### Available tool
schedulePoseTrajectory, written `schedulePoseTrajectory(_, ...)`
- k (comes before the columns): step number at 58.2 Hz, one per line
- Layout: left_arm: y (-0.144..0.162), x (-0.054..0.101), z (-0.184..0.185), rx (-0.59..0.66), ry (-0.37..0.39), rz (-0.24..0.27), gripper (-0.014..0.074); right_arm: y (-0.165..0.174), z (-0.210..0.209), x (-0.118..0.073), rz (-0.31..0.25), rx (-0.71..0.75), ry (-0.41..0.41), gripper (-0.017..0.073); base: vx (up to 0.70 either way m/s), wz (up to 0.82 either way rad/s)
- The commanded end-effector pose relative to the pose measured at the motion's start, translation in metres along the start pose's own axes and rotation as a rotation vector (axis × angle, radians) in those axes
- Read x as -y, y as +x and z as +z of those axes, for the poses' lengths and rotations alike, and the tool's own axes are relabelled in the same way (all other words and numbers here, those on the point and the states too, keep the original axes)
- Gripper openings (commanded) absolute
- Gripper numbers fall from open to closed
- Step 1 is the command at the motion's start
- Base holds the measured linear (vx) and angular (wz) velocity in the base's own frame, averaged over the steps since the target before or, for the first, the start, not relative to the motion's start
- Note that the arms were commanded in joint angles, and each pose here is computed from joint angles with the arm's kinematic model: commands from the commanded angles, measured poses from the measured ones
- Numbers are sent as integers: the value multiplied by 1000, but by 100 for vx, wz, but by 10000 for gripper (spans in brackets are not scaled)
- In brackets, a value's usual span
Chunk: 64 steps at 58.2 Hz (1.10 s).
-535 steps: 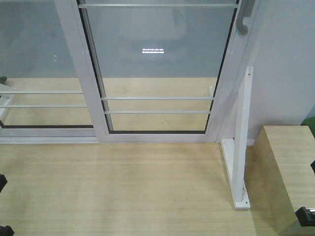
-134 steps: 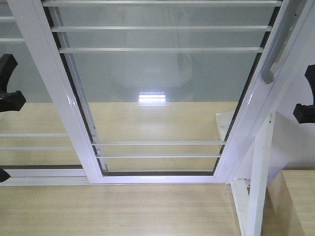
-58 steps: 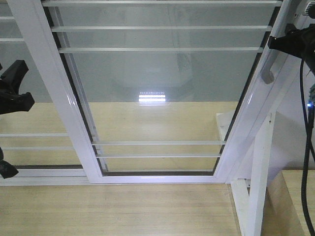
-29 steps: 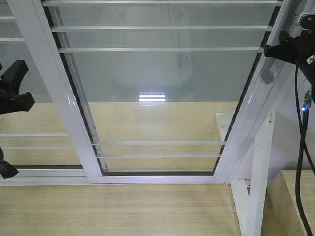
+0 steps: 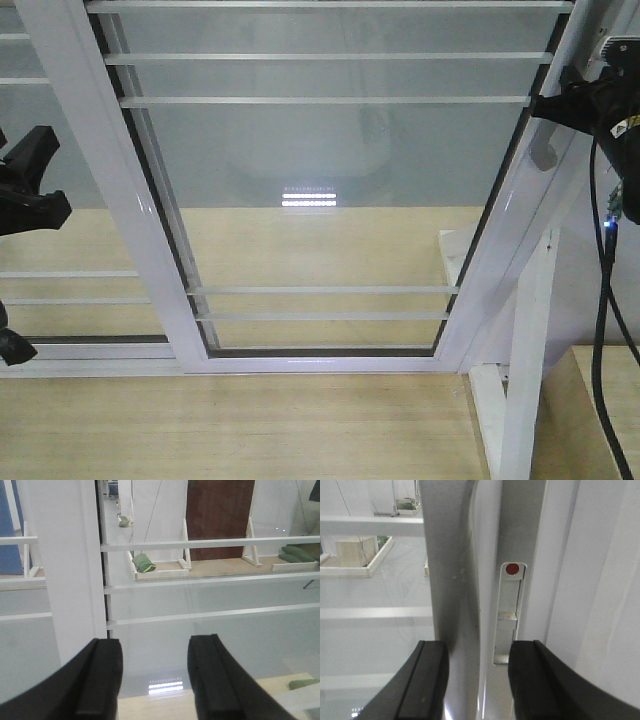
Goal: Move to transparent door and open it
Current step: 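Move the right gripper onto the silver handle and close it, then pull the handle with the right gripper, sliding the door panel sideways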
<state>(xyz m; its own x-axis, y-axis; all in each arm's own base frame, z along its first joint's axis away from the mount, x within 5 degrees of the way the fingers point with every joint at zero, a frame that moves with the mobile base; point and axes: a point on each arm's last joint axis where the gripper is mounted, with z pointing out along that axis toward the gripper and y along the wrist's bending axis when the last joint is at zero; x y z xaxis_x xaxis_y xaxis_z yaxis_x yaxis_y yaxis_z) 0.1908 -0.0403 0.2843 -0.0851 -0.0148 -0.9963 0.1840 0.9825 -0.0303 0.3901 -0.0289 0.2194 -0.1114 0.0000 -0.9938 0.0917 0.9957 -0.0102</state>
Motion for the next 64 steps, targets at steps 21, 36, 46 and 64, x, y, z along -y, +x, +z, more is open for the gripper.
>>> schedulePoseTrajectory(21,-18,1,0,99,0,0,444,-46,15,-2,8,192,-36,367,0,0)
schedulePoseTrajectory(36,-18,1,0,99,0,0,444,-44,16,-3,-12,179,-49,298,0,0)
schedulePoseTrajectory(46,-18,1,1,96,0,0,444,-44,16,-5,-15,170,-55,159,0,0)
schedulePoseTrajectory(64,-18,1,1,96,0,0,444,-42,13,-37,-97,164,-193,155,0,0)
